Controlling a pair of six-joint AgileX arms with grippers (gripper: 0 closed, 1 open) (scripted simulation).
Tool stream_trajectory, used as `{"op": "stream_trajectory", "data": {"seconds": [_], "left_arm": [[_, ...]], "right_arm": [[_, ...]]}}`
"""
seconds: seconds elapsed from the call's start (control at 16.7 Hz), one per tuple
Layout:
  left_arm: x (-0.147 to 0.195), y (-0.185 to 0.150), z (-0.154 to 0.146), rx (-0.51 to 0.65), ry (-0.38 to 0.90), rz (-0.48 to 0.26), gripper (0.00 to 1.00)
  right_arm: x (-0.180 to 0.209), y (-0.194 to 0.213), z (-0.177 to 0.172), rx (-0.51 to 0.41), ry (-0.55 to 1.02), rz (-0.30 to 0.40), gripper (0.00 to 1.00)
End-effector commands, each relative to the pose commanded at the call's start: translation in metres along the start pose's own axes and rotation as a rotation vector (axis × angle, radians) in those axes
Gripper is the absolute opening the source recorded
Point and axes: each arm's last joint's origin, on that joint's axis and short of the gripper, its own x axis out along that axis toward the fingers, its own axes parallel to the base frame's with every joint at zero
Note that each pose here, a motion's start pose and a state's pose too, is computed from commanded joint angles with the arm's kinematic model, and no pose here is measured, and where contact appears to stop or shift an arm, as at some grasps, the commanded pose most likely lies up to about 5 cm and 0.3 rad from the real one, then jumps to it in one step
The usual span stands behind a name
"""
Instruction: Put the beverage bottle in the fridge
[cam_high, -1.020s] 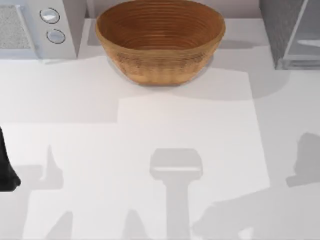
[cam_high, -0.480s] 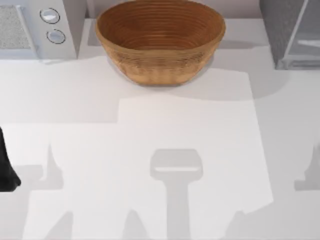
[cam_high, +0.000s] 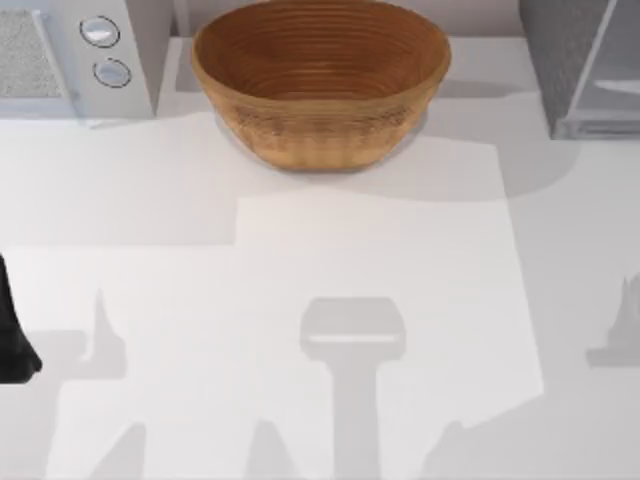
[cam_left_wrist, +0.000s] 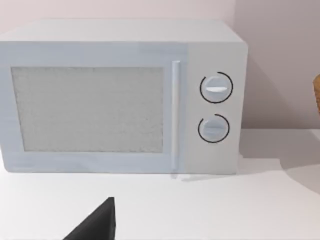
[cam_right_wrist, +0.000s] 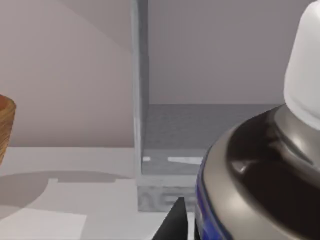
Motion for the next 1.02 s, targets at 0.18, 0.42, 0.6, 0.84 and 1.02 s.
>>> {"op": "stream_trajectory", "data": {"seconds": [0.18, 0.42, 0.6, 0.84, 1.02], "left_arm": [[0.000, 0.000, 0.000, 0.000, 0.000, 0.000, 1.00], [0.000, 0.000, 0.000, 0.000, 0.000, 0.000, 1.00], [0.000, 0.000, 0.000, 0.000, 0.000, 0.000, 1.00], [0.000, 0.000, 0.000, 0.000, 0.000, 0.000, 1.00], [0.000, 0.000, 0.000, 0.000, 0.000, 0.000, 1.00]], "right_arm": [[0.013, -0.003, 0.029, -0.002, -0.031, -0.006, 0.01], [0.060, -0.012, 0.063, -0.005, -0.023, -0.013, 0.01], [0.119, -0.025, 0.063, 0.000, 0.035, -0.012, 0.01], [0.195, -0.048, 0.041, 0.004, 0.057, -0.002, 0.01], [0.240, -0.067, 0.010, 0.004, 0.057, 0.003, 0.01]]}}
